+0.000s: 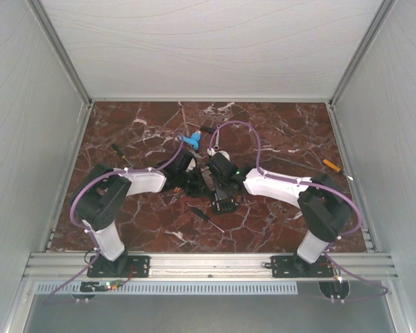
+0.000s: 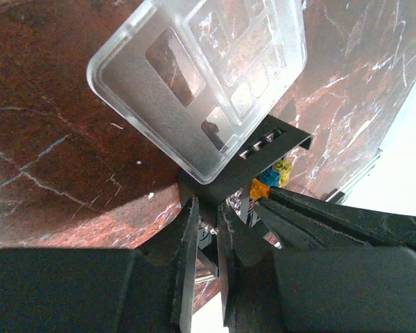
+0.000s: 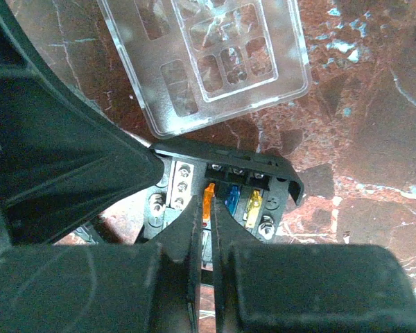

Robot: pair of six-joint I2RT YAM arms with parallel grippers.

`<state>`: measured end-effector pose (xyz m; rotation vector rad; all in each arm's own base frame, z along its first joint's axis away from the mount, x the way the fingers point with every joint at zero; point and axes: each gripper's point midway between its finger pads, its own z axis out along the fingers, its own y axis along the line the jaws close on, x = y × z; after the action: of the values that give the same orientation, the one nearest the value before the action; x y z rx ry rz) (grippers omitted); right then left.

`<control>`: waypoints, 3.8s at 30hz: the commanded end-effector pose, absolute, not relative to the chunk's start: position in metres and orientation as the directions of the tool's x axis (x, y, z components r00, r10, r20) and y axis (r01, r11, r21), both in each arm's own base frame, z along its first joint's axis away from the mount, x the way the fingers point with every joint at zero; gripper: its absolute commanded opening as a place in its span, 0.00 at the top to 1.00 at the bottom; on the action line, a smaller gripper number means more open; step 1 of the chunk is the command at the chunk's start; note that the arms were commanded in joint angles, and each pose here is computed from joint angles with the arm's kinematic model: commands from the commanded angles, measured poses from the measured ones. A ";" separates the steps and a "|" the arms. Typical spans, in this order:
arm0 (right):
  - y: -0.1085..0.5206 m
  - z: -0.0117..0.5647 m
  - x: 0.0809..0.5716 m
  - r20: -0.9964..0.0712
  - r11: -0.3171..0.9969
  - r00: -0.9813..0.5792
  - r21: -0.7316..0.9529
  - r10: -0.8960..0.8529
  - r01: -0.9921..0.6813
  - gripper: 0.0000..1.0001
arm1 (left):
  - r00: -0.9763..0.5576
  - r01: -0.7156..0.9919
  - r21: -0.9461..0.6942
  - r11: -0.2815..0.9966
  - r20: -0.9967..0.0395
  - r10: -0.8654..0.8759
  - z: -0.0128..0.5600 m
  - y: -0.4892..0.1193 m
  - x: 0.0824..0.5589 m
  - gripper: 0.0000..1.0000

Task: Snap on the fuse box
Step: Install the fuse at the fuse box base.

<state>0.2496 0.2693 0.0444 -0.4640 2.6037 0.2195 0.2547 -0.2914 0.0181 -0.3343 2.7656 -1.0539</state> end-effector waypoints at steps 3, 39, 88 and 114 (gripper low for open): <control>0.251 0.022 0.232 -0.409 0.916 -0.841 0.026 -0.355 -0.400 1.00 | -0.943 -0.163 -0.605 0.779 -0.138 -0.304 0.012 -0.278 0.261 0.90; 0.195 -0.013 0.217 -0.215 0.860 -0.833 -0.158 -0.510 -0.486 1.00 | -0.934 -0.235 -0.584 0.777 -0.084 -0.346 0.013 -0.273 0.236 0.98; 0.255 0.062 0.241 -0.372 0.902 -0.835 -0.016 -0.406 -0.432 0.83 | -0.929 -0.234 -0.657 0.716 -0.066 -0.363 0.036 -0.285 0.238 0.83; 0.288 0.062 0.239 -0.366 0.913 -0.870 0.109 -0.330 -0.392 0.89 | -0.941 -0.214 -0.685 0.696 -0.046 -0.334 0.041 -0.287 0.245 0.69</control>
<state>0.2350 0.2730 0.0576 -0.5524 2.7422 0.2055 0.2371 -0.2789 0.0342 -0.4898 2.7482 -1.0272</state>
